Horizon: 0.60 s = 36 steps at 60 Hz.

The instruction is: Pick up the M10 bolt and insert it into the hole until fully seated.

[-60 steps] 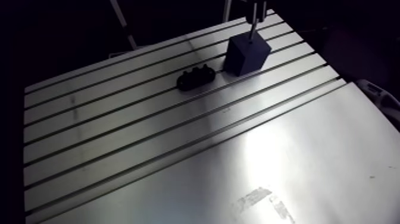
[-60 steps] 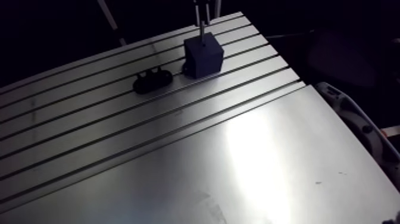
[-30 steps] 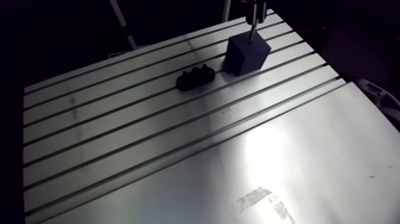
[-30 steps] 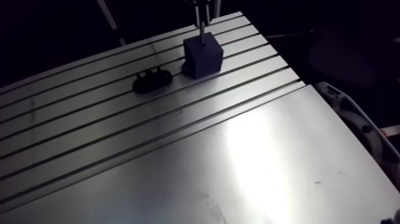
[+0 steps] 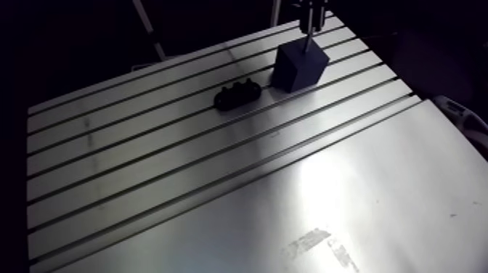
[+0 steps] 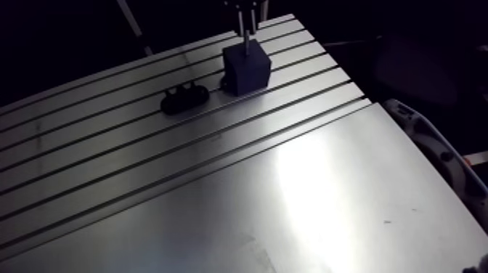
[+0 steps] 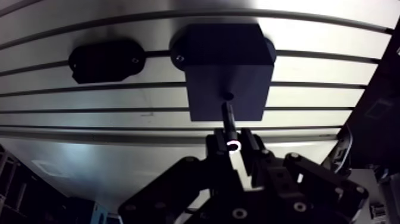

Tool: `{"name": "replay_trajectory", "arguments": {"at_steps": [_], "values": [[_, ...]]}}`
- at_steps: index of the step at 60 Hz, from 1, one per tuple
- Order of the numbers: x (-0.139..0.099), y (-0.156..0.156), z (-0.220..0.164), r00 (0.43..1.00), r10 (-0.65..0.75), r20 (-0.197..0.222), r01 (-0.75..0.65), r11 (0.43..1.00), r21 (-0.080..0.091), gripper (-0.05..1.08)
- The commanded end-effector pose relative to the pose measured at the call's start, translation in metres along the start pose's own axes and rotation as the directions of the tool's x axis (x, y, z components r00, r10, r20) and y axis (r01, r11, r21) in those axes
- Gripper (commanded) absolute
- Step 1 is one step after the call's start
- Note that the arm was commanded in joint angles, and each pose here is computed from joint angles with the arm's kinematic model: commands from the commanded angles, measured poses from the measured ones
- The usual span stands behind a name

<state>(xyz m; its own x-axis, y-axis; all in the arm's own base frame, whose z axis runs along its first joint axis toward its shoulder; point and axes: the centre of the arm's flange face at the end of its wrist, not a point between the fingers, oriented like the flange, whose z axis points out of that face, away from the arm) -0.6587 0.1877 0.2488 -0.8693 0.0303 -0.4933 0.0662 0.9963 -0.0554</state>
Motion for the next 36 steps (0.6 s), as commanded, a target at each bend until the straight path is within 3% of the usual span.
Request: {"name": "replay_trajectory", "arguments": {"at_steps": [1,36], "values": [[0.0004,0.0,0.0015,1.0,0.0,0.0,0.0,1.0,0.0,1.08],[-0.0006,0.0053,0.0009,1.0,0.007,-0.004,-0.007,1.0,0.003,1.08]]}}
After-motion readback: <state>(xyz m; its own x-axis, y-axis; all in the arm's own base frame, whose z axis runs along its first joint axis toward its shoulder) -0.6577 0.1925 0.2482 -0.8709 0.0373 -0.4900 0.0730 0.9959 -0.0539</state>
